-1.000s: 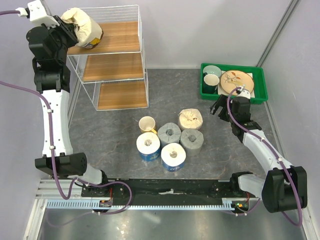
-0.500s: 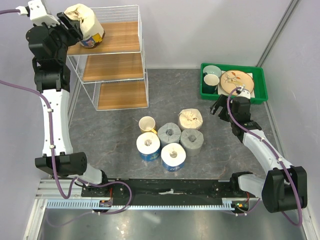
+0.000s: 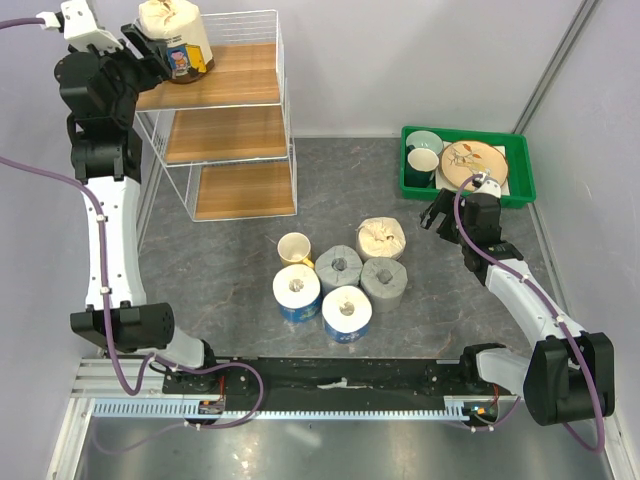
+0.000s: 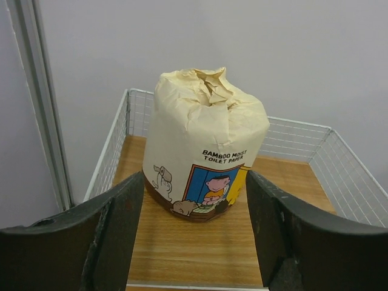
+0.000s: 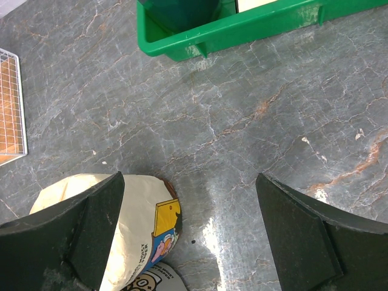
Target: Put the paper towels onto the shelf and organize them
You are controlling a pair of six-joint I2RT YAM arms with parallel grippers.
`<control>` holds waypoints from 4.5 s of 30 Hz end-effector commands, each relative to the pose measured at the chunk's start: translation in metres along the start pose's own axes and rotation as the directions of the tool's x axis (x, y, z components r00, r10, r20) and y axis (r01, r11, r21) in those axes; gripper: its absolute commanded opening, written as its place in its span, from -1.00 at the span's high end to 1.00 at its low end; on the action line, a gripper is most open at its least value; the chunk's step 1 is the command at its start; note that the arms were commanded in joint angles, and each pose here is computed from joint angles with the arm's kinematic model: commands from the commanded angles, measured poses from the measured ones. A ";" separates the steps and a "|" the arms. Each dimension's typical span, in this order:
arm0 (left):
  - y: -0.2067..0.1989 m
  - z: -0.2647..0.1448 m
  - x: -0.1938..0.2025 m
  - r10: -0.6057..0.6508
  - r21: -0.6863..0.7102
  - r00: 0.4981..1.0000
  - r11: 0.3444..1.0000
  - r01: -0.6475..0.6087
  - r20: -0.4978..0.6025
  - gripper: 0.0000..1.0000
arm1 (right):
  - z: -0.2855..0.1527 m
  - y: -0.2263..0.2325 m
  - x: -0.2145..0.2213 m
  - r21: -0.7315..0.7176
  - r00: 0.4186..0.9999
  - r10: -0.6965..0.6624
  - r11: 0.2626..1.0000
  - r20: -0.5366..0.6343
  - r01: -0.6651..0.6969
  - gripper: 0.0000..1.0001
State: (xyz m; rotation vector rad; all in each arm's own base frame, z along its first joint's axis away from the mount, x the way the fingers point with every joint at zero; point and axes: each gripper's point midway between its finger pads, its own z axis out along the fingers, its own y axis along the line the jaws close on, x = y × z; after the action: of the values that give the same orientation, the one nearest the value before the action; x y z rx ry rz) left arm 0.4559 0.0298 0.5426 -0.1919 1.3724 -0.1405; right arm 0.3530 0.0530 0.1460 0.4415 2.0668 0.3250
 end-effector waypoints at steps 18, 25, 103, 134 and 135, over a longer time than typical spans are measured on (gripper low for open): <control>-0.092 -0.186 0.133 -0.222 0.386 0.941 0.869 0.309 -0.256 -0.60 | 0.001 0.054 -0.013 -0.213 0.997 -0.054 0.976 -0.052 0.041 -0.96; -0.084 -0.198 0.186 -0.209 0.351 0.911 0.873 0.338 -0.356 -0.61 | 0.006 0.085 0.018 -0.244 0.958 -0.218 0.955 -0.184 0.170 -0.96; -0.335 -0.224 0.481 0.461 0.608 0.603 0.792 0.051 -0.651 0.35 | -0.043 0.002 -0.037 0.021 0.992 0.095 0.995 0.082 -0.097 -0.96; -0.299 -0.154 -0.013 0.098 0.490 0.995 0.868 -0.085 -0.001 0.55 | -0.054 0.005 -0.075 0.091 0.991 0.059 0.993 0.123 -0.071 -0.96; -0.285 -0.151 -0.037 0.061 0.430 0.997 0.899 -0.078 0.054 0.56 | -0.052 0.006 -0.074 0.090 0.992 0.055 0.994 0.118 -0.065 -0.96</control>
State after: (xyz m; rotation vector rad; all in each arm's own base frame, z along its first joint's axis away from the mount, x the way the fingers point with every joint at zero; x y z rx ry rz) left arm 0.3218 -0.3394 0.4992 0.4552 1.5510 -0.5259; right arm 0.3416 0.0245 0.2381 0.5634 1.9530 0.2418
